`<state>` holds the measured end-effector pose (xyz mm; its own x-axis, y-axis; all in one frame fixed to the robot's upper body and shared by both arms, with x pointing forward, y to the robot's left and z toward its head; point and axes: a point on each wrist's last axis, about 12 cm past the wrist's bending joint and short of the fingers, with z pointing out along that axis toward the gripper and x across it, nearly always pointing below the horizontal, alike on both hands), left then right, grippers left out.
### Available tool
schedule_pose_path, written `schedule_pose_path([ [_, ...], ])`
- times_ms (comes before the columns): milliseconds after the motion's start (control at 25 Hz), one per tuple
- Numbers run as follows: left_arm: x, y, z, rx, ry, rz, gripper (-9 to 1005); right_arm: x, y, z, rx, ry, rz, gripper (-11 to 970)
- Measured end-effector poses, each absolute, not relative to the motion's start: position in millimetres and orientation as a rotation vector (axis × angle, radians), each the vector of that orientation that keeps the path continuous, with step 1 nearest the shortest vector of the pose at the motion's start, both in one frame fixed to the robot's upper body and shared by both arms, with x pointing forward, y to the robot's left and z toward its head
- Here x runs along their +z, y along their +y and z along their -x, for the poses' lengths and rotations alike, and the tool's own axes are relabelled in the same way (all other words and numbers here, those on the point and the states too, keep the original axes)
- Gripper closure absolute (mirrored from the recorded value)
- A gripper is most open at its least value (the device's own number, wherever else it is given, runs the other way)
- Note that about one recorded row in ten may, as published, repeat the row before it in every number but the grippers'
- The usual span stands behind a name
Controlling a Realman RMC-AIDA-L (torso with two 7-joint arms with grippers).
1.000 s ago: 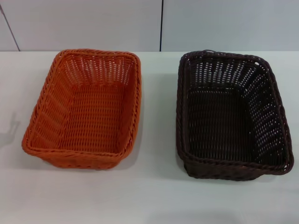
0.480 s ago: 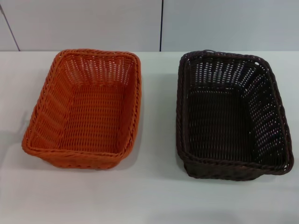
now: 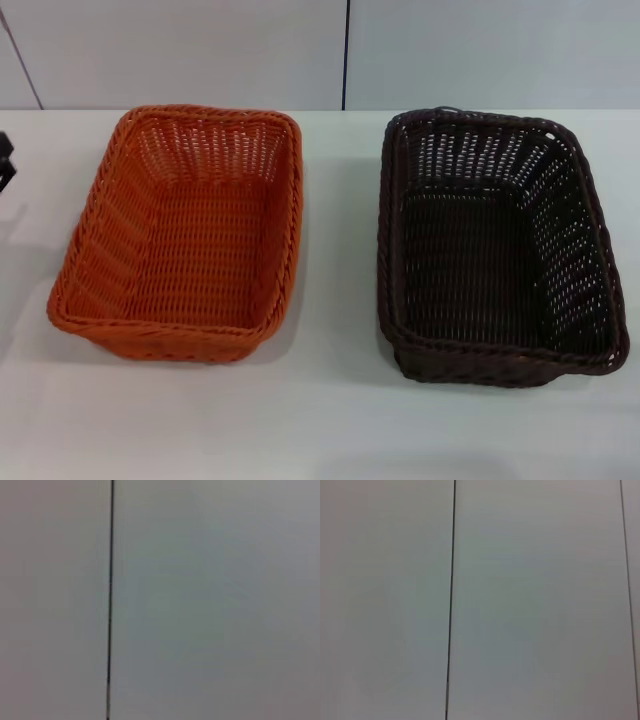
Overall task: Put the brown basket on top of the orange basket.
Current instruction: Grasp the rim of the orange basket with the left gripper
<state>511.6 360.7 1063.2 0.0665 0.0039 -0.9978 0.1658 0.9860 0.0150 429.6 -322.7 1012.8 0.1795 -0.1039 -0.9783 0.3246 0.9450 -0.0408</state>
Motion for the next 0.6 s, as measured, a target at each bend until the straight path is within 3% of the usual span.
schedule_pose_path([
  [280,1096.6,353.8,-522.8,-0.085,1.572,-0.165,196,1012.0,-323.3,-428.4,-0.309,1.363,-0.190,134],
  [600,1128.8,349.3,-535.2,-0.298,1.727,-0.120,195,1012.8,-328.8,-423.8,-0.335,1.351,-0.206,135],
])
